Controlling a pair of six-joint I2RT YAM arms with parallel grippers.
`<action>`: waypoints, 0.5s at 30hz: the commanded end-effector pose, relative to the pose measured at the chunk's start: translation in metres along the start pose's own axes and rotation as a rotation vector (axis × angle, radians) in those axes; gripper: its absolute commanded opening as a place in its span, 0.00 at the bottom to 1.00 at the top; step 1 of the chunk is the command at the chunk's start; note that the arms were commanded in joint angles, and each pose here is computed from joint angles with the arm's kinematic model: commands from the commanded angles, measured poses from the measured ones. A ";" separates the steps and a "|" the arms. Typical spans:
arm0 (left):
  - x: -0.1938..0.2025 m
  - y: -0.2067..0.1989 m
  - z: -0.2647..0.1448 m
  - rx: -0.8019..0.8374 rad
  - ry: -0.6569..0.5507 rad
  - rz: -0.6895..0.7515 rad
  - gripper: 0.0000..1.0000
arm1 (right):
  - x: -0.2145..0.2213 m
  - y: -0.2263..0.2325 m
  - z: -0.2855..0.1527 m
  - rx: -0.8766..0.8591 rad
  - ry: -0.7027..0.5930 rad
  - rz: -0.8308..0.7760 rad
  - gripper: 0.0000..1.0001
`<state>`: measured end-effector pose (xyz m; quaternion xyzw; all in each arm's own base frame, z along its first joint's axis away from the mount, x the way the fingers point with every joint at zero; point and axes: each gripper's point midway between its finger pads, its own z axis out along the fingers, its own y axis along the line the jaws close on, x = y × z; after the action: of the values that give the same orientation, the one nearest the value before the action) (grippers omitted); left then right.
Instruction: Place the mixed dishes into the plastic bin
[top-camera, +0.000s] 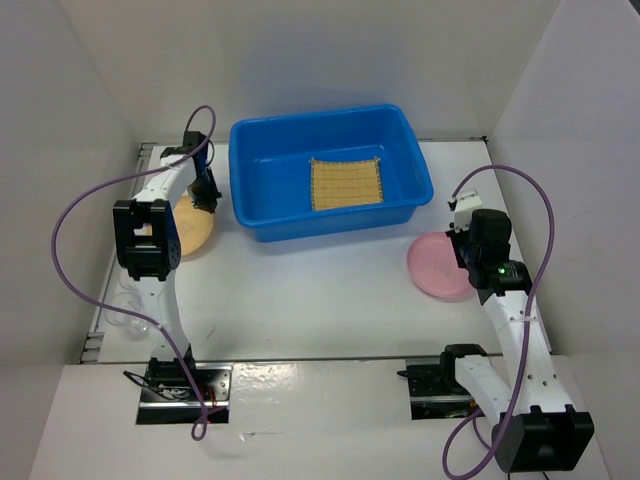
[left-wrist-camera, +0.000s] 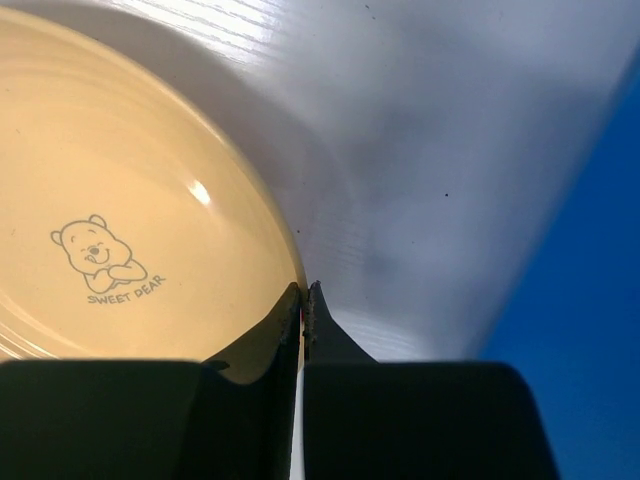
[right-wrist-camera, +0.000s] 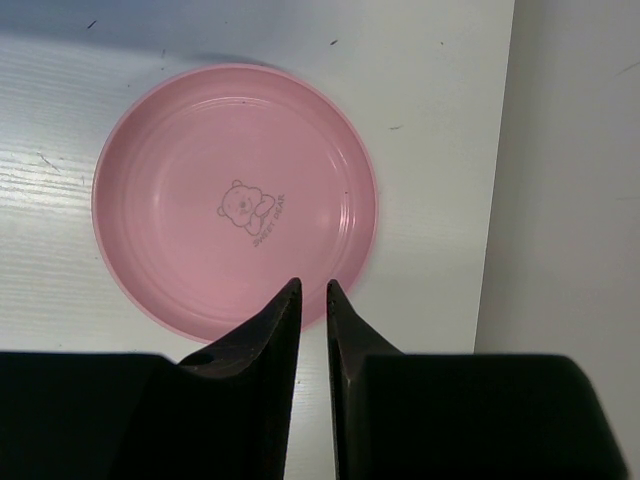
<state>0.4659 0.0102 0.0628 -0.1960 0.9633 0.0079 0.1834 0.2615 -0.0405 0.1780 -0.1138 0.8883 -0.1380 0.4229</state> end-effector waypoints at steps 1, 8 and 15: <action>0.009 0.003 0.009 -0.002 0.050 0.033 0.00 | -0.011 -0.007 0.001 0.029 -0.044 0.008 0.21; 0.032 0.012 0.032 -0.014 0.115 0.028 0.03 | -0.011 -0.007 0.001 0.029 -0.044 0.008 0.21; 0.033 0.017 0.035 -0.041 0.104 0.030 0.46 | -0.011 -0.007 0.001 0.029 -0.044 0.008 0.21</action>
<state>0.4506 0.0135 0.0291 -0.1867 0.9717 0.0142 0.1438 0.2615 -0.0405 0.1780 -0.1139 0.8883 -0.1379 0.4229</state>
